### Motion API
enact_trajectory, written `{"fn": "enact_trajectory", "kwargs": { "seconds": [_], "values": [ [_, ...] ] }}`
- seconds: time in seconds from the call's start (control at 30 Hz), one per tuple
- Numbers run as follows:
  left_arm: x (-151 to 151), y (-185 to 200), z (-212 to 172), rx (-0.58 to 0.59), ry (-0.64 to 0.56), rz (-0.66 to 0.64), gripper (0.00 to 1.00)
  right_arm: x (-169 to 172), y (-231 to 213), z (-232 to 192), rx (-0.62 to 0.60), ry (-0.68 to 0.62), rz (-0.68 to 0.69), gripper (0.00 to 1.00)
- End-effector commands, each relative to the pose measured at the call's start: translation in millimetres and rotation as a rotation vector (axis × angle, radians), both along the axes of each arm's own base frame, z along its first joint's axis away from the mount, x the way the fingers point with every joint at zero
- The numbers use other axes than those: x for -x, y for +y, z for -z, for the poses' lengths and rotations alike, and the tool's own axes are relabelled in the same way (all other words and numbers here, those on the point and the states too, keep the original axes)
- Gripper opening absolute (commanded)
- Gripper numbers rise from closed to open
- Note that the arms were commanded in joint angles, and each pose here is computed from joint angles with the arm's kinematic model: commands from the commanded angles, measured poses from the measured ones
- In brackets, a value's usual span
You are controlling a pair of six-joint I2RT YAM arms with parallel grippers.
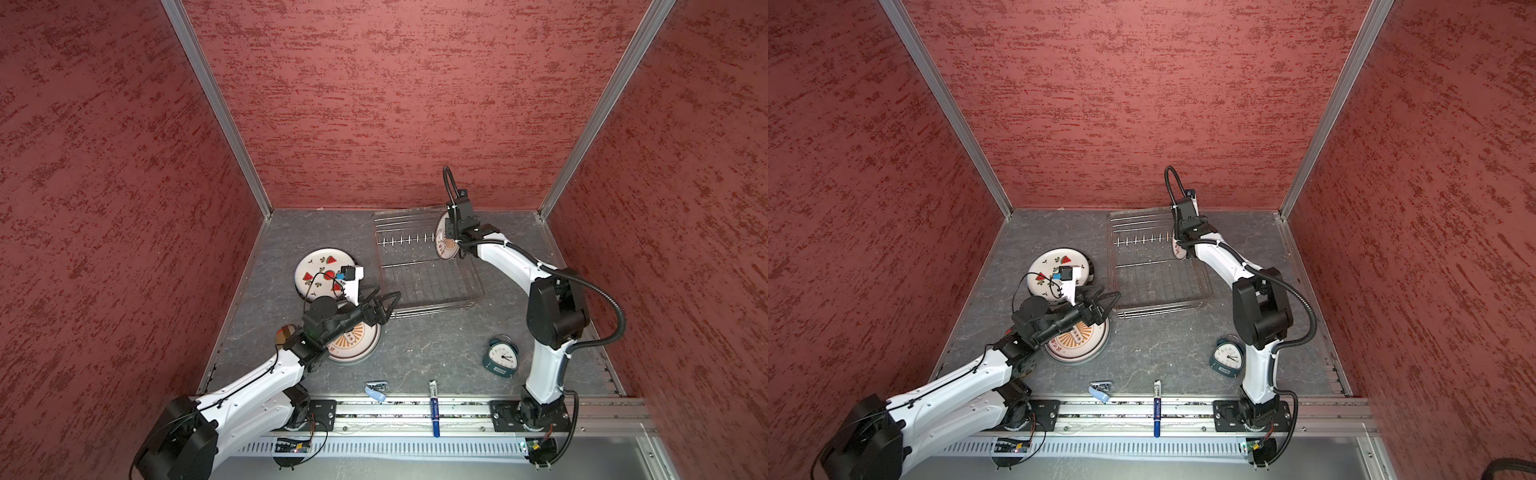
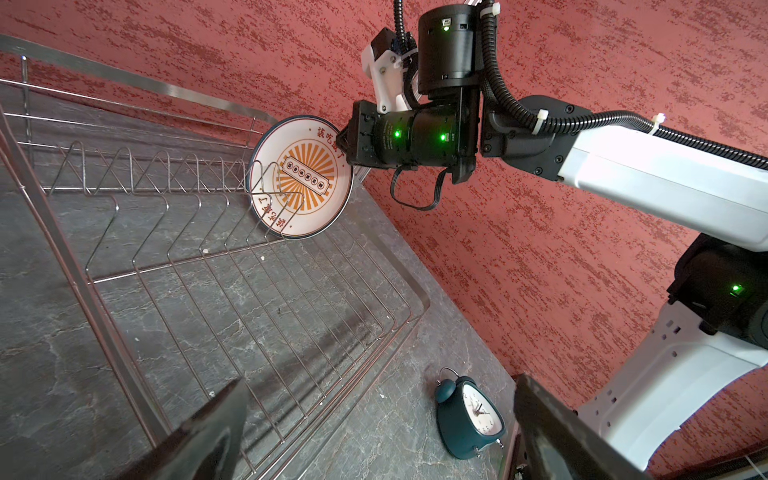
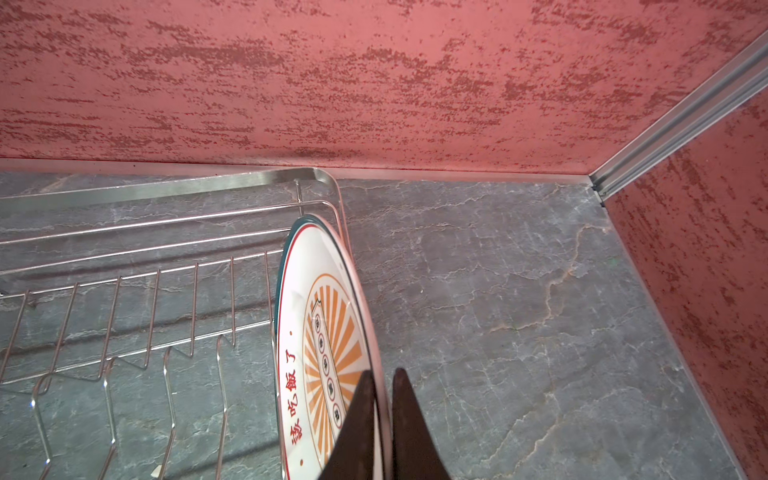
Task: Unload the plates from the dish rack
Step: 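Grasp the last sunburst plate in the rack with the right gripper, then lift the sunburst plate out of the rack toward the left gripper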
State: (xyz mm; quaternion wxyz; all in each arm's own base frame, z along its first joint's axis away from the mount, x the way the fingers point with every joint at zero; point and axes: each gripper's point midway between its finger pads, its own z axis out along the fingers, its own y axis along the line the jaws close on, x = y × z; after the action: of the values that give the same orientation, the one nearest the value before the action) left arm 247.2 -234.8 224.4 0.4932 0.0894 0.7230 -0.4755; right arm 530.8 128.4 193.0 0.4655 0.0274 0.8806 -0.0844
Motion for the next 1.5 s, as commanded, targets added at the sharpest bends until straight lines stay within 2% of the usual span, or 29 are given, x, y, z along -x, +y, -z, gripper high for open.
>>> {"fn": "enact_trajectory", "kwargs": {
  "seconds": [0.0,0.07,0.17,0.3,0.47,0.77,1.13,1.33,1.47],
  "values": [
    [1.5,-1.0,0.9,-0.004,-0.013,0.005,0.99,-5.9,0.5,-5.4,0.009,-0.017,0.008,0.11],
    [1.4,-0.5,-0.1,-0.003,-0.016,0.001,0.99,-5.9,1.6,-5.5,0.007,-0.018,0.006,0.11],
    [1.6,-0.1,0.2,-0.002,-0.016,0.000,0.99,-7.0,2.1,-4.2,0.008,-0.018,0.005,0.16],
    [2.3,1.5,0.7,-0.002,-0.016,-0.005,0.99,-8.0,1.6,-1.6,0.015,-0.015,0.008,0.17],
    [3.0,3.1,1.6,-0.005,-0.014,-0.011,0.99,-7.8,-1.4,-3.7,0.027,-0.024,0.019,0.10],
    [4.1,5.8,0.4,-0.005,-0.017,-0.020,0.99,4.9,0.7,-52.0,0.087,-0.149,0.046,0.06],
    [10.0,13.6,-2.7,-0.011,-0.019,-0.037,1.00,45.2,-4.7,-105.6,0.105,-0.269,0.082,0.03],
    [13.6,18.8,-3.5,-0.010,-0.024,-0.050,0.99,81.4,-17.7,-130.9,0.038,-0.349,0.097,0.03],
    [23.7,15.0,-8.3,0.000,-0.030,0.003,0.99,112.4,-21.4,-147.8,-0.055,-0.404,0.035,0.03]
  ]
}}
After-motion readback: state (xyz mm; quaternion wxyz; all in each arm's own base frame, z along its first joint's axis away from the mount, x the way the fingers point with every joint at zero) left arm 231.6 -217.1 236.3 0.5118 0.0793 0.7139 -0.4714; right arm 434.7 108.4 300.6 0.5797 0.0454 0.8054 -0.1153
